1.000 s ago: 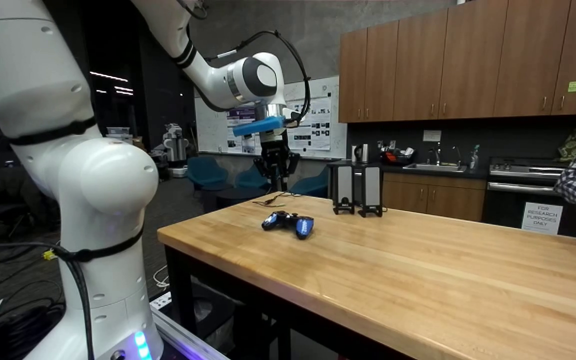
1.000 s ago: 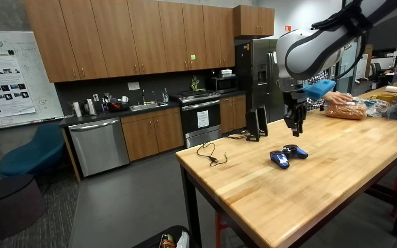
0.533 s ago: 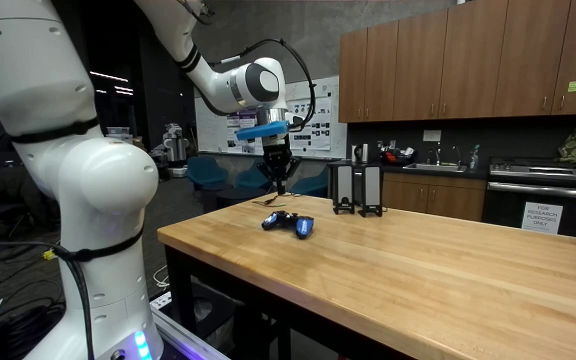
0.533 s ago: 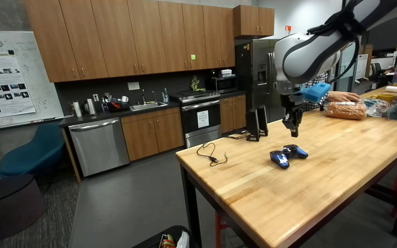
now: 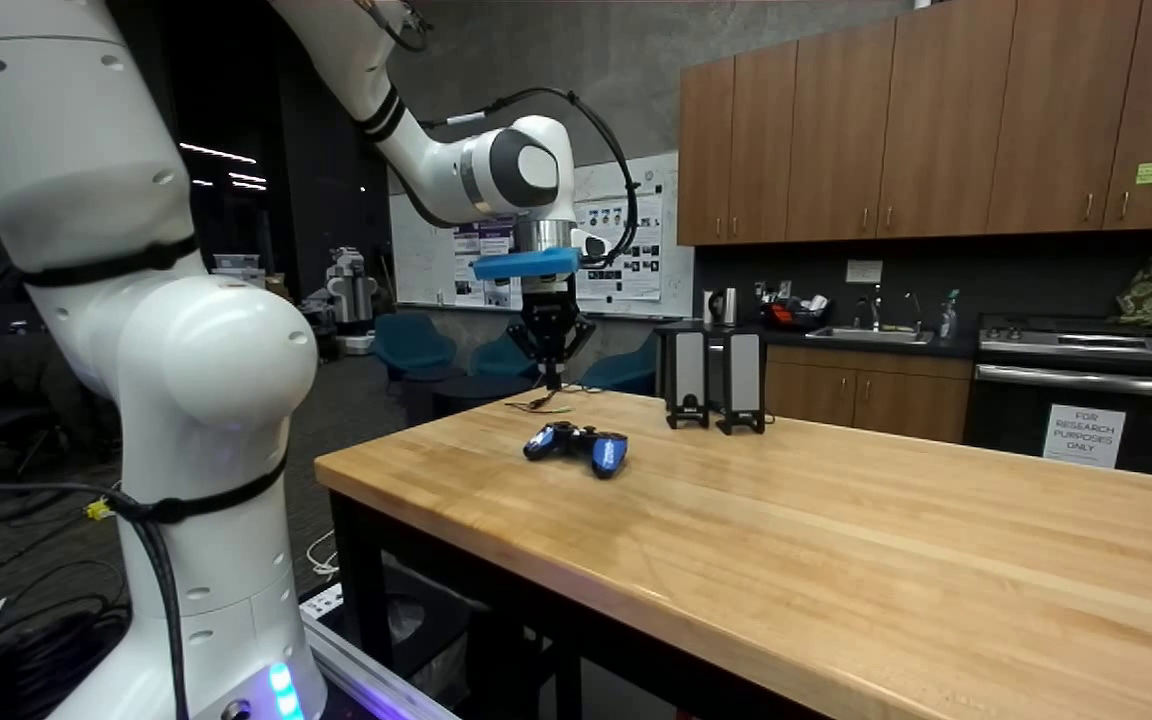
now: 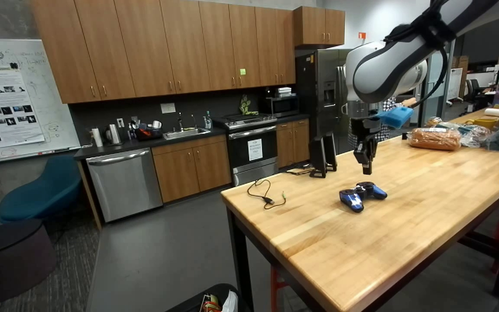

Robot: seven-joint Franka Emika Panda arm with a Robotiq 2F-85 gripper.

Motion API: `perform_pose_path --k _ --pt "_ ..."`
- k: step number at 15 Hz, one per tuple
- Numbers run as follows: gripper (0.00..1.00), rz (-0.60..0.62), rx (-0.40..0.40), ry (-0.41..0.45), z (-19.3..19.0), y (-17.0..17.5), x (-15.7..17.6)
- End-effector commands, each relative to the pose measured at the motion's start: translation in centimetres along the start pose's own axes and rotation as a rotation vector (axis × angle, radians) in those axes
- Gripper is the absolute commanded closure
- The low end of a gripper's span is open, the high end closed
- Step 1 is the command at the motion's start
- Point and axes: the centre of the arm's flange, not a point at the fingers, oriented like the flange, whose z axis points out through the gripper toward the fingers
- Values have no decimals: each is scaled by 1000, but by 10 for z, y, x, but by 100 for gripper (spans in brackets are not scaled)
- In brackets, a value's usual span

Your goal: Press a button on the gaming console.

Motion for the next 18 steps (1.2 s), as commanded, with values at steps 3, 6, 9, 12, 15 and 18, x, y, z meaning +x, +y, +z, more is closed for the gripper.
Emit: perform_pose_path --k 3,6,9,12,15,18 --pt "100 -40 2 2 -1 4 5" --pt "100 -39 9 -11 -3 4 4" --pt "93 -23 2 -3 1 0 0" --pt "75 -23 2 -3 1 0 0" --pt "74 -23 2 -3 1 0 0" --pt "74 -23 2 -3 1 0 0"
